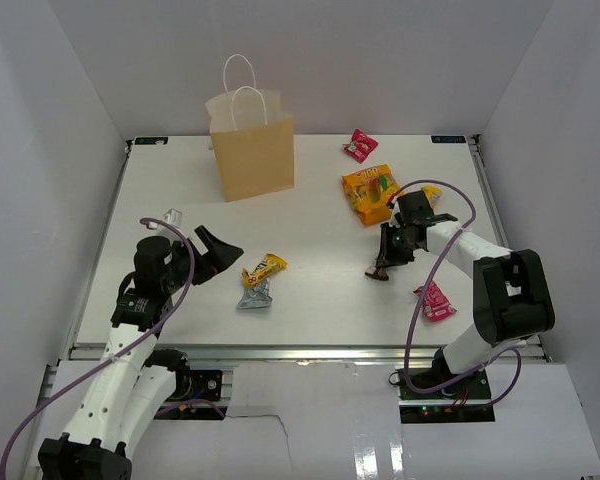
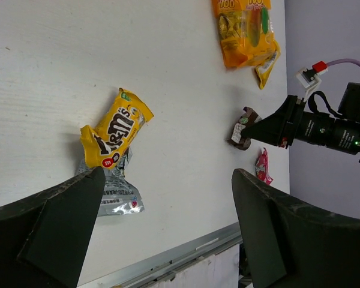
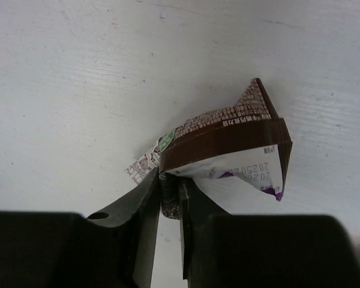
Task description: Place the snacks into the paper bag
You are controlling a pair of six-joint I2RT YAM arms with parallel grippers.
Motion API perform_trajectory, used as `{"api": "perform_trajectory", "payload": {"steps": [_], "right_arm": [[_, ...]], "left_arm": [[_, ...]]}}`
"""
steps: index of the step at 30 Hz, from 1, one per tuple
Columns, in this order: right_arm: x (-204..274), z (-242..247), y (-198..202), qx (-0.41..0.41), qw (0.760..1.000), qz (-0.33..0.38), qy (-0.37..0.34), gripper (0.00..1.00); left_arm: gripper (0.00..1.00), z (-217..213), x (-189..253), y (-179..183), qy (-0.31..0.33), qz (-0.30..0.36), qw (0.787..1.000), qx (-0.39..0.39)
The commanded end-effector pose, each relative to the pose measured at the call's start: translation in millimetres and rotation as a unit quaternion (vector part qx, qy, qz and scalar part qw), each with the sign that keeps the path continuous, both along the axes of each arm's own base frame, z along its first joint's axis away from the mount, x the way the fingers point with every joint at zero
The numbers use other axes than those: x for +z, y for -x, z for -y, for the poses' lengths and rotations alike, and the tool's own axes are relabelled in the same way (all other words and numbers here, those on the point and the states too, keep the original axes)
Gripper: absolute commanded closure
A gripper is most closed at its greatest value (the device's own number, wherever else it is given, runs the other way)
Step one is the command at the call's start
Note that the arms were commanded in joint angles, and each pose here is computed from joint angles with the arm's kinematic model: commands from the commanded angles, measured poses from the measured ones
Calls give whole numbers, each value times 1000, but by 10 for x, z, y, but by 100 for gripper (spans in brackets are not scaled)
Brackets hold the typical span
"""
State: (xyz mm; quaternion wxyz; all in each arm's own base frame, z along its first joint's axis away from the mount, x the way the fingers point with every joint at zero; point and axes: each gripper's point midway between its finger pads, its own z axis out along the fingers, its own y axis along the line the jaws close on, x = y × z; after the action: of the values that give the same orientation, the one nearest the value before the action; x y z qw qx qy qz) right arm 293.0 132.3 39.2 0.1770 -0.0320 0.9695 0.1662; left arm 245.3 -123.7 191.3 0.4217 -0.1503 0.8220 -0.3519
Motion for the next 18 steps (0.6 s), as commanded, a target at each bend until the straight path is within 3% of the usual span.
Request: {"api": "perform_trajectory", "payload": {"steps": [1,4,7,11,16,18], "right_arm": [[339,-89,-258,38,996,77,-18,80],[602,-181,-389,92,987,130,-31,86],[1047,-400,-510,180,958,210,-71,92],[1704,-725,-626,283,899,306,-131,92],[2695,-1121,-1173,345,811,459,-108,92],[2811,-1281,-1465,347,799,482,-94,92]], "left_arm": [[3,55,15,75,8,7,1000,-22],[2,70,3,115,5,8,999,-33],[2,76,-25,152,4,5,999,-38],[2,79,-64,190,5,3,999,-41],[2,104,-92,218,6,0,999,-52],[2,114,-98,221,5,-1,998,-56]]}}
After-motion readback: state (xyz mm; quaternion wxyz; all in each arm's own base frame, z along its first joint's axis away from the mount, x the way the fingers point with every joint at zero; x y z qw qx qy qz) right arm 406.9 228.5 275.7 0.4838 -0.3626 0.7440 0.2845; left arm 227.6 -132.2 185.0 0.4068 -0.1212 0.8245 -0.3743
